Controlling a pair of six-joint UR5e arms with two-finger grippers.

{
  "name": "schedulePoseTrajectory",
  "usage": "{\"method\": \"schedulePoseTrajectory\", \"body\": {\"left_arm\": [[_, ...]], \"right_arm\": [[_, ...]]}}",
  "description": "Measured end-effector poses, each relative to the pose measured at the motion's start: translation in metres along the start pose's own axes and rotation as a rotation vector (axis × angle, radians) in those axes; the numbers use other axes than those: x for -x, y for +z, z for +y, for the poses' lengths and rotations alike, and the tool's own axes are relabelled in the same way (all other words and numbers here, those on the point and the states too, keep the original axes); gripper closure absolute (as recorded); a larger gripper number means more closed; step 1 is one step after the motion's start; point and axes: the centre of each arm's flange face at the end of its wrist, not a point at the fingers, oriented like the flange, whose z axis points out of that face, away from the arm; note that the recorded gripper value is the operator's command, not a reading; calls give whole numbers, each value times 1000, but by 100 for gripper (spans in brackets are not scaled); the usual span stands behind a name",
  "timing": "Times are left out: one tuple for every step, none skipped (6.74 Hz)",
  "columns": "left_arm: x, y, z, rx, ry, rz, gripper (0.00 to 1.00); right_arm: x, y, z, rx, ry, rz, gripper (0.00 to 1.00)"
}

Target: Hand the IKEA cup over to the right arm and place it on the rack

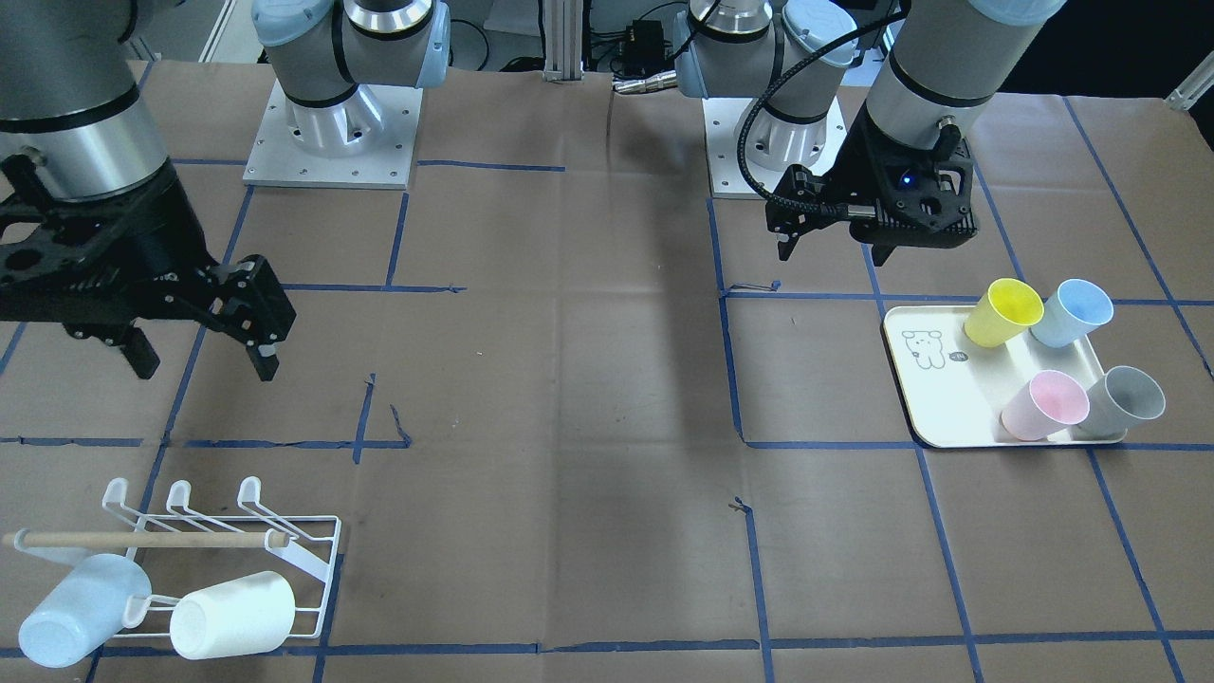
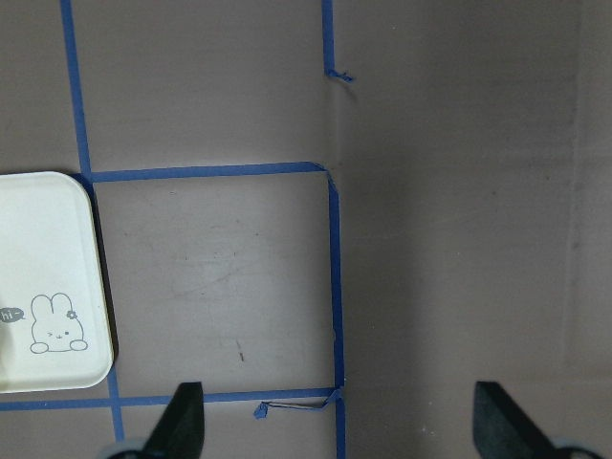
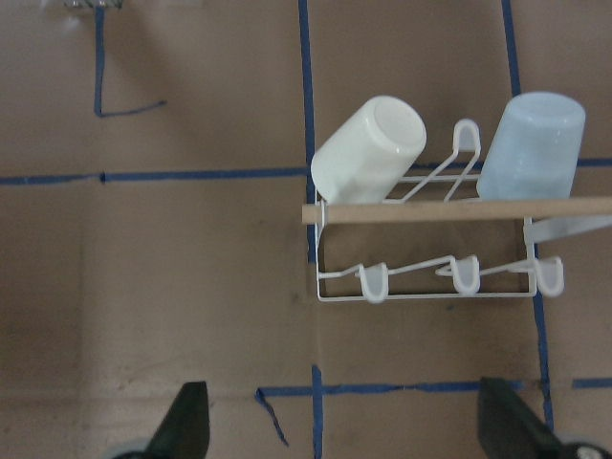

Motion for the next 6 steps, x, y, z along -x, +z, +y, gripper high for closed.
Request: {"method": "schedulePoseTrajectory", "body": {"left_arm": [[0,0,1,0,0,0,1],[0,0,1,-1,0,0,1],[0,0,1,0,-1,0,1],[0,1,1,2,-1,0,1],[0,1,1,3,-1,0,0],[0,2,0,4,-1,0,0]], "right_arm": [[14,-10,19,78,-17,9,0],[21,-23,39,136,-27,11,0],[24,-32,54,168,-32,11,0],[25,-35,63,187,-33,10,0],[24,-31,68,200,-33,10,0],[24,-27,70,208,-33,10,0]]}}
